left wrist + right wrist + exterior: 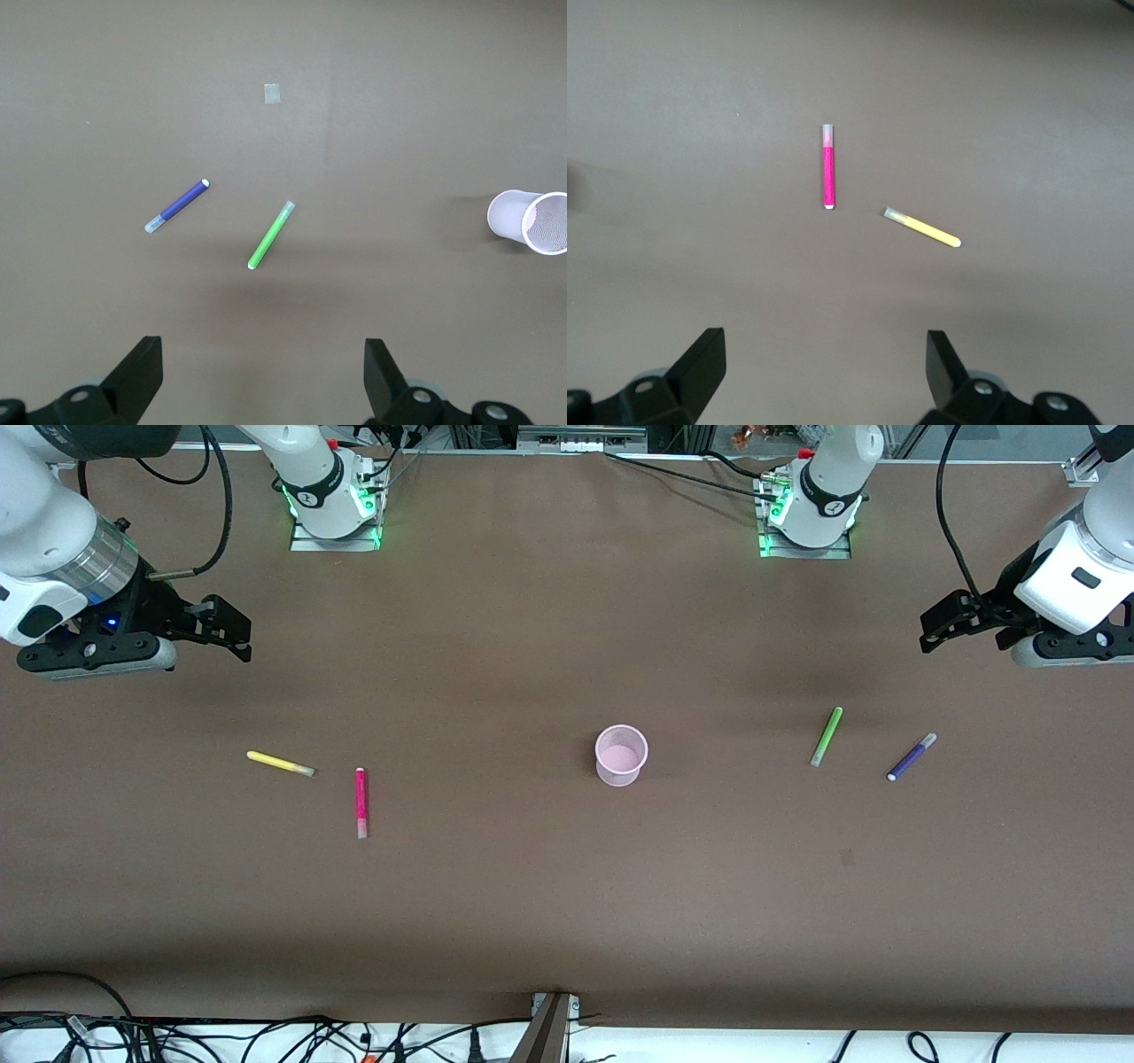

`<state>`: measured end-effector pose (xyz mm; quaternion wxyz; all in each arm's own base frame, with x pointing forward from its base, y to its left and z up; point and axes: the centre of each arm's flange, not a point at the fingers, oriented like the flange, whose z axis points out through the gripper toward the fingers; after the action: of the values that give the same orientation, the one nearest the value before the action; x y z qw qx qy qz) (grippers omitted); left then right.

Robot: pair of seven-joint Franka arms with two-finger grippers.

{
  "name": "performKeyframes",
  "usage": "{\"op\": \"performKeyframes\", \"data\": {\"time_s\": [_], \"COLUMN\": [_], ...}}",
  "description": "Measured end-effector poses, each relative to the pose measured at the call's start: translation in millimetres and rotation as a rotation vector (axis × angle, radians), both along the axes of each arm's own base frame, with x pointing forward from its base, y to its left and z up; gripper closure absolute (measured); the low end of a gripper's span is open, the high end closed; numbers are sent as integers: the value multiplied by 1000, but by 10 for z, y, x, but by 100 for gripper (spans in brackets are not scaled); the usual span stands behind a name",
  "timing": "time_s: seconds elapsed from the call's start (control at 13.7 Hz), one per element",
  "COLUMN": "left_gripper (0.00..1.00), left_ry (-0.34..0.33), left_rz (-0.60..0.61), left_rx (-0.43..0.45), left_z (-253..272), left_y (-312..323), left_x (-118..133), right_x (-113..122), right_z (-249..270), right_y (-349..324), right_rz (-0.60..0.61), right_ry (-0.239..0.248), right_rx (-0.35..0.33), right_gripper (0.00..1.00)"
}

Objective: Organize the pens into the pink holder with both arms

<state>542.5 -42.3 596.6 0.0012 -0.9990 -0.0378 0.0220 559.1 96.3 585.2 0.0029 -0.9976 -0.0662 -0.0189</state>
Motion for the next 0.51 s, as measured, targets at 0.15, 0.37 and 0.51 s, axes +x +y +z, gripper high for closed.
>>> {"op": "performKeyframes", "data": {"time_s": [0.15, 0.37, 0.51], "left_gripper": [0, 0, 0], "left_ry": [1, 2, 2], "left_rz": [0, -1, -2], "left_rx": [0, 0, 0], "left_z": [3, 6, 7], "left_y": [-2, -5, -8], "left_x": [-2, -4, -4], "right_x": [-6, -12, -18], "right_z": [0, -5, -13], "right_y": [20, 23, 9], "right_rz": [4, 4, 1], "right_ry": [2, 7, 15], "right_rx": [0, 0, 0], "right_gripper": [0, 0, 0]}}
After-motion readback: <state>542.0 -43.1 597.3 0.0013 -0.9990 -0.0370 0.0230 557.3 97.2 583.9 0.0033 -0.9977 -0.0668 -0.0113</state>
